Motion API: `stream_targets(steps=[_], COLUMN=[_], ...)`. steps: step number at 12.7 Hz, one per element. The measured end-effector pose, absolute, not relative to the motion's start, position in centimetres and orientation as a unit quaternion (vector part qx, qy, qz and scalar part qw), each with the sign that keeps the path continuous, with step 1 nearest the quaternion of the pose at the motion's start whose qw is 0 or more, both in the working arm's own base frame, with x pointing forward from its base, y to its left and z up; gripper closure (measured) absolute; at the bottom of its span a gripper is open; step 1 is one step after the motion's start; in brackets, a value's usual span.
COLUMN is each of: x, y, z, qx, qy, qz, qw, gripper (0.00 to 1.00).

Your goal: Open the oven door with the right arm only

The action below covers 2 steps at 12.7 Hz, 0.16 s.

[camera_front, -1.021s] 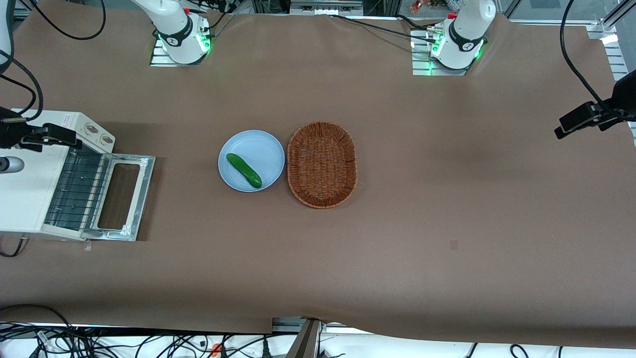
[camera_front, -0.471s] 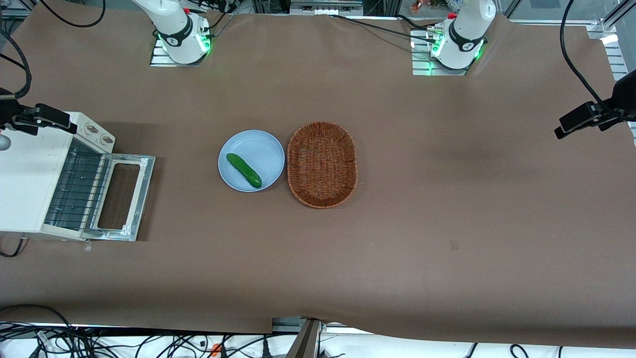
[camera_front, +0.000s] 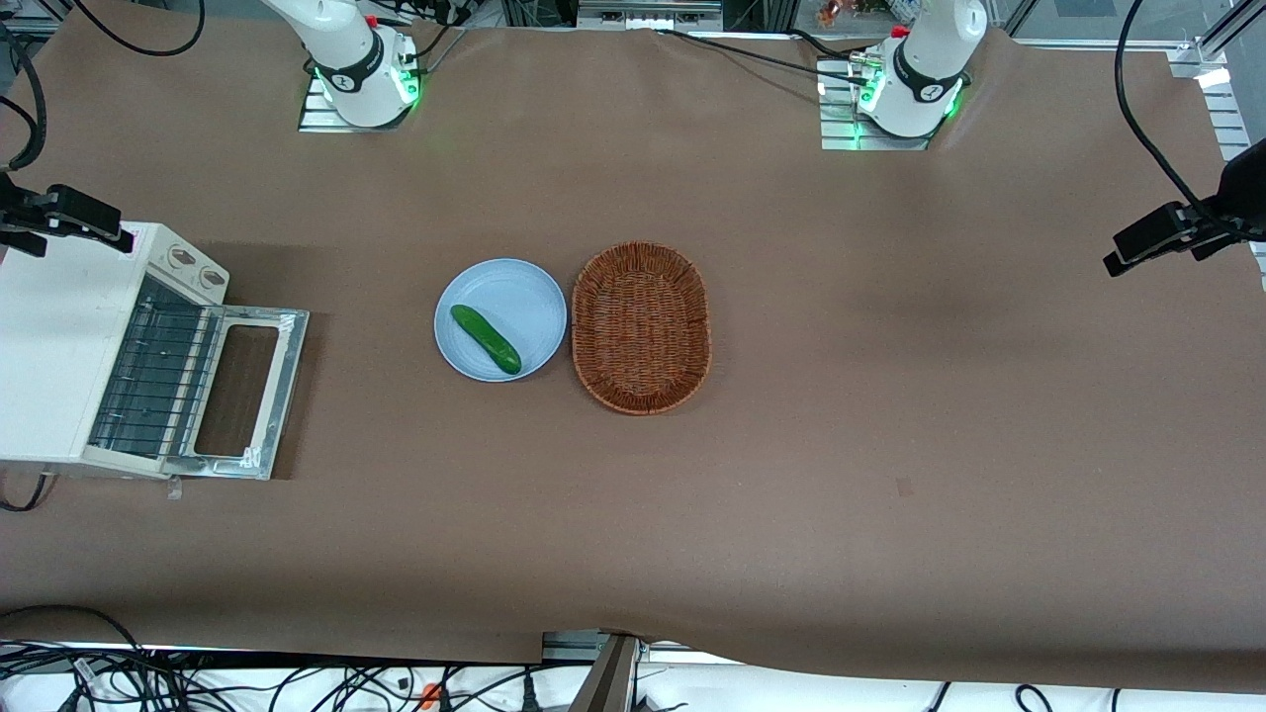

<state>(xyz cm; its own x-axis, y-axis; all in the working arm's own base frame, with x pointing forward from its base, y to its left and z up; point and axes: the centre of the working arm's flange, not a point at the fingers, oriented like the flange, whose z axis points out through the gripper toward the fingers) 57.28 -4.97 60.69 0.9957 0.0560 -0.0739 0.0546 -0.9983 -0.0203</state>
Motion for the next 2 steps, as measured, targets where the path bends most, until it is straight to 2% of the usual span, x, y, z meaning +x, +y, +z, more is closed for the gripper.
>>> stream_targets(steps=[2], x=[57.39], y=[-4.89], z=[60.56], qx=[-0.999], qy=[-0.028], qz=[0.038], qw=[0.009], gripper=[0.00])
